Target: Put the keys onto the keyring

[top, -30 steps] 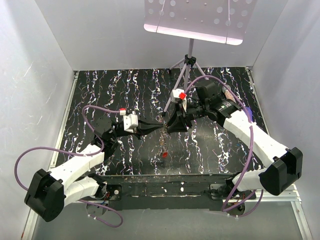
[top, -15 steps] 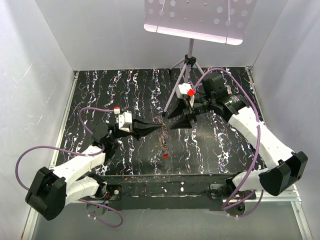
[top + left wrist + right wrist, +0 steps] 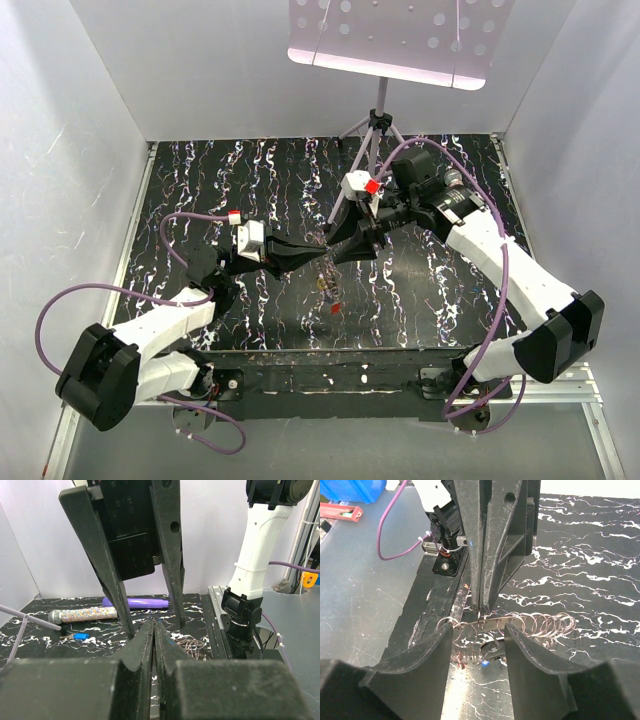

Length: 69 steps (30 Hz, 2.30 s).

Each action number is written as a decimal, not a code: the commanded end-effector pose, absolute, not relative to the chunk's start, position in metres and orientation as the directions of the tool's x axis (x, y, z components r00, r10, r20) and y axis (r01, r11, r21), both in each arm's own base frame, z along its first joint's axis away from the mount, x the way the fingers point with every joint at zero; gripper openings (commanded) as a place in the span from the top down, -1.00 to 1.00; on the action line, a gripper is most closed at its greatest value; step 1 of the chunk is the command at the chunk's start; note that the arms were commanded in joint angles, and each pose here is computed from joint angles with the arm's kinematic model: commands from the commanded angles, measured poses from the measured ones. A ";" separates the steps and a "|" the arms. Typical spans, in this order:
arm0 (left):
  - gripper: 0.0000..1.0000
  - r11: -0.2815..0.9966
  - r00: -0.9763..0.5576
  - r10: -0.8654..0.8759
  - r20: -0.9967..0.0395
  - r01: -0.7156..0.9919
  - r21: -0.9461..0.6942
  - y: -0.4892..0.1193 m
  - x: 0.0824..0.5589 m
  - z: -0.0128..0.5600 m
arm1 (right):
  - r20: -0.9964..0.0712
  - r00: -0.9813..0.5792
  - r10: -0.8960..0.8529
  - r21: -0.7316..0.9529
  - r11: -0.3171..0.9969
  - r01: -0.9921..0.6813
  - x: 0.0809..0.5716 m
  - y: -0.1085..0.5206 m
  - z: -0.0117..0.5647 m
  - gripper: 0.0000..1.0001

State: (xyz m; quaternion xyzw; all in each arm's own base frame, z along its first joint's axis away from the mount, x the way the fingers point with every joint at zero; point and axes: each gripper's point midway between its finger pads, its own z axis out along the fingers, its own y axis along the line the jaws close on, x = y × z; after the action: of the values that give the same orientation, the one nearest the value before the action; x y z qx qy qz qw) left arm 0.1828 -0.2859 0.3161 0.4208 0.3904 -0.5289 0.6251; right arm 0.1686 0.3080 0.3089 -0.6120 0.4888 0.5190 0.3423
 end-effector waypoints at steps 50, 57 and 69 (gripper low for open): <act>-0.01 0.110 0.008 -0.234 -0.972 0.994 -0.018 -0.268 0.178 0.331 | -0.919 0.106 -0.379 -0.020 -0.223 -0.975 0.175 0.296 0.296 0.97; -0.43 0.065 -0.139 0.036 -0.990 0.989 -0.136 -0.266 0.174 0.320 | -0.868 0.092 -0.489 0.040 -0.252 -0.967 0.170 0.283 0.284 0.97; -0.14 0.035 -0.111 0.161 -0.981 0.994 -0.107 -0.290 0.190 0.297 | -0.862 0.071 -0.502 0.122 -0.342 -0.932 0.155 0.280 0.291 0.97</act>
State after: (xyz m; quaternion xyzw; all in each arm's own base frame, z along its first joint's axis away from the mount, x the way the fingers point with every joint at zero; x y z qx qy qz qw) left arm 0.1884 -0.2850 0.2986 0.4885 0.5723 -0.4955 0.4339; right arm 0.1697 0.2813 0.2734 -0.6856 0.5458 0.4145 0.2453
